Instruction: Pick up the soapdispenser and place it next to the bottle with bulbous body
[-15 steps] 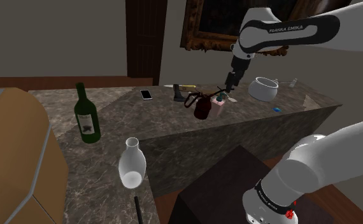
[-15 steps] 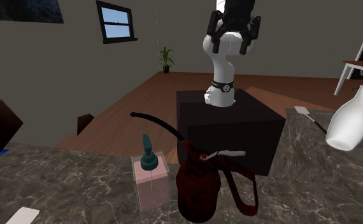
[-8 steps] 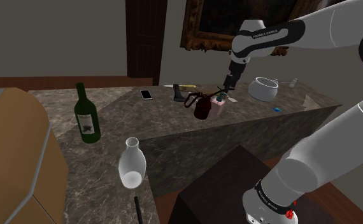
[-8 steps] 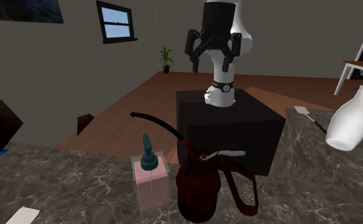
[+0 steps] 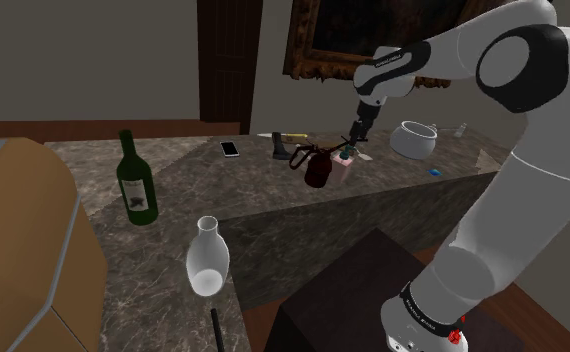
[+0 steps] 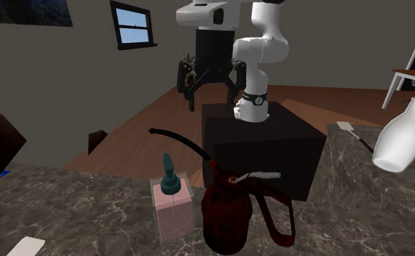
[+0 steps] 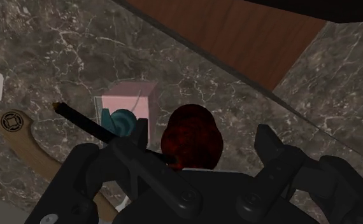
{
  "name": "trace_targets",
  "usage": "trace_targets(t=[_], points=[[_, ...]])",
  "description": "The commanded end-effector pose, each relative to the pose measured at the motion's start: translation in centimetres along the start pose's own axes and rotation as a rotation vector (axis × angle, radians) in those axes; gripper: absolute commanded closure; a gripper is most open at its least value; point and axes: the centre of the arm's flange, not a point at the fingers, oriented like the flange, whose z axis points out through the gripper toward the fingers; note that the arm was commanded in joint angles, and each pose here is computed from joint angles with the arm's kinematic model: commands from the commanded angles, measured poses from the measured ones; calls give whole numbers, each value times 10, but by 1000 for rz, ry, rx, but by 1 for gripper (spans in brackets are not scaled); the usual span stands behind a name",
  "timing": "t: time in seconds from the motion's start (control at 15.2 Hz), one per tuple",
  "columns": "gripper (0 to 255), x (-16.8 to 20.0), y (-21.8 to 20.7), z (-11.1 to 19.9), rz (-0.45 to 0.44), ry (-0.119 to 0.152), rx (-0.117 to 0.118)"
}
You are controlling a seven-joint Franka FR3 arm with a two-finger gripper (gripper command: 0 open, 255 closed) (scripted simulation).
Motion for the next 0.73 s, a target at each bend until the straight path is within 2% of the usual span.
trace_targets(t=[0.0, 0.59, 0.66], points=[[0, 10, 20, 15, -2, 2, 6], [0, 51, 116, 78, -7, 7, 34], [0, 51, 117, 79, -7, 7, 34]])
